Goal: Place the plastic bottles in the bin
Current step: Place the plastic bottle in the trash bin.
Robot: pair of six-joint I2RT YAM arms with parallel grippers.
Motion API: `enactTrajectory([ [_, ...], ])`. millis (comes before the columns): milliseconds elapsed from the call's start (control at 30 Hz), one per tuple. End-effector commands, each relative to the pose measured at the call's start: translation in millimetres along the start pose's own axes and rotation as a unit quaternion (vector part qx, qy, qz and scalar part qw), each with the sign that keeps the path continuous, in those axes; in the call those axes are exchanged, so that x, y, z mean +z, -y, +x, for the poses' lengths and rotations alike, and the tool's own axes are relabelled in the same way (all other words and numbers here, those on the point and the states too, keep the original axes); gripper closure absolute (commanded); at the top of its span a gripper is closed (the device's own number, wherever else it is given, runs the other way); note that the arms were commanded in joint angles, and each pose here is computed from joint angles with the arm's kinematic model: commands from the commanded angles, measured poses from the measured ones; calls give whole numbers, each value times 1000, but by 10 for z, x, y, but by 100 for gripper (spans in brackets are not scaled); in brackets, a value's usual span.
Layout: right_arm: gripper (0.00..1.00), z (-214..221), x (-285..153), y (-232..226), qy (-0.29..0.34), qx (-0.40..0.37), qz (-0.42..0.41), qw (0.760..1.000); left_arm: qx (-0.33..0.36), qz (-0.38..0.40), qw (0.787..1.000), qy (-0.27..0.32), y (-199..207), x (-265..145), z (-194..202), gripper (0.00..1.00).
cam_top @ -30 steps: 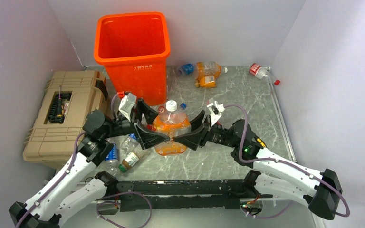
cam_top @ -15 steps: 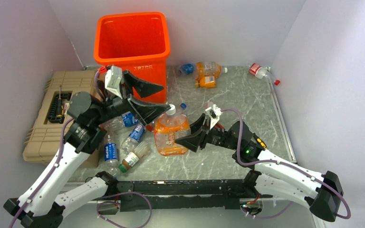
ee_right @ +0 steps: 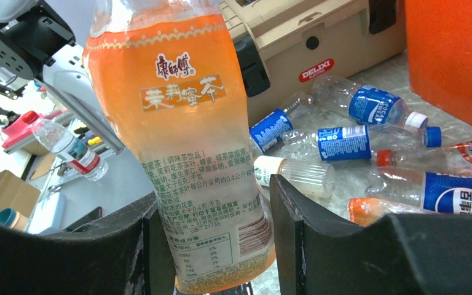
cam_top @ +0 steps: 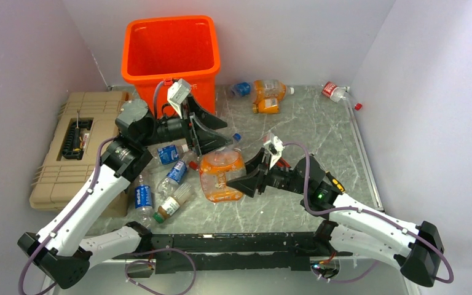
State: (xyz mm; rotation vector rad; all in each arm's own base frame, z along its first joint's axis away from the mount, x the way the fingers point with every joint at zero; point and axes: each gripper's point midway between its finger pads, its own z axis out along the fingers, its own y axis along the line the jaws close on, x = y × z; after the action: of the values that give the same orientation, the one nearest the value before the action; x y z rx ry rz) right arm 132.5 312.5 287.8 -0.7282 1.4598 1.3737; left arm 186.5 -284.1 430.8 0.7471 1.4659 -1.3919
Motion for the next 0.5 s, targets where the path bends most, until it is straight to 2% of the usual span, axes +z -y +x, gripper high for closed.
enactTrajectory([
  [0, 65, -214, 9, -29, 35, -25, 2, 999, 1, 38, 999, -7, 222, -89, 22, 15],
  [67, 65, -231, 12, -14, 40, -25, 7, 999, -1, 37, 999, -9, 227, -108, 57, 13],
  [167, 65, -249, 30, -3, 43, -21, 9, 999, -11, 33, 999, -18, 186, -115, 145, 17],
  [333, 66, -245, 74, 0, 42, -16, 5, 999, -27, 42, 998, -29, 160, -99, 255, 38],
  [467, 66, -232, 88, 12, 40, -14, 6, 999, -25, 42, 998, -30, 157, -103, 269, 60],
])
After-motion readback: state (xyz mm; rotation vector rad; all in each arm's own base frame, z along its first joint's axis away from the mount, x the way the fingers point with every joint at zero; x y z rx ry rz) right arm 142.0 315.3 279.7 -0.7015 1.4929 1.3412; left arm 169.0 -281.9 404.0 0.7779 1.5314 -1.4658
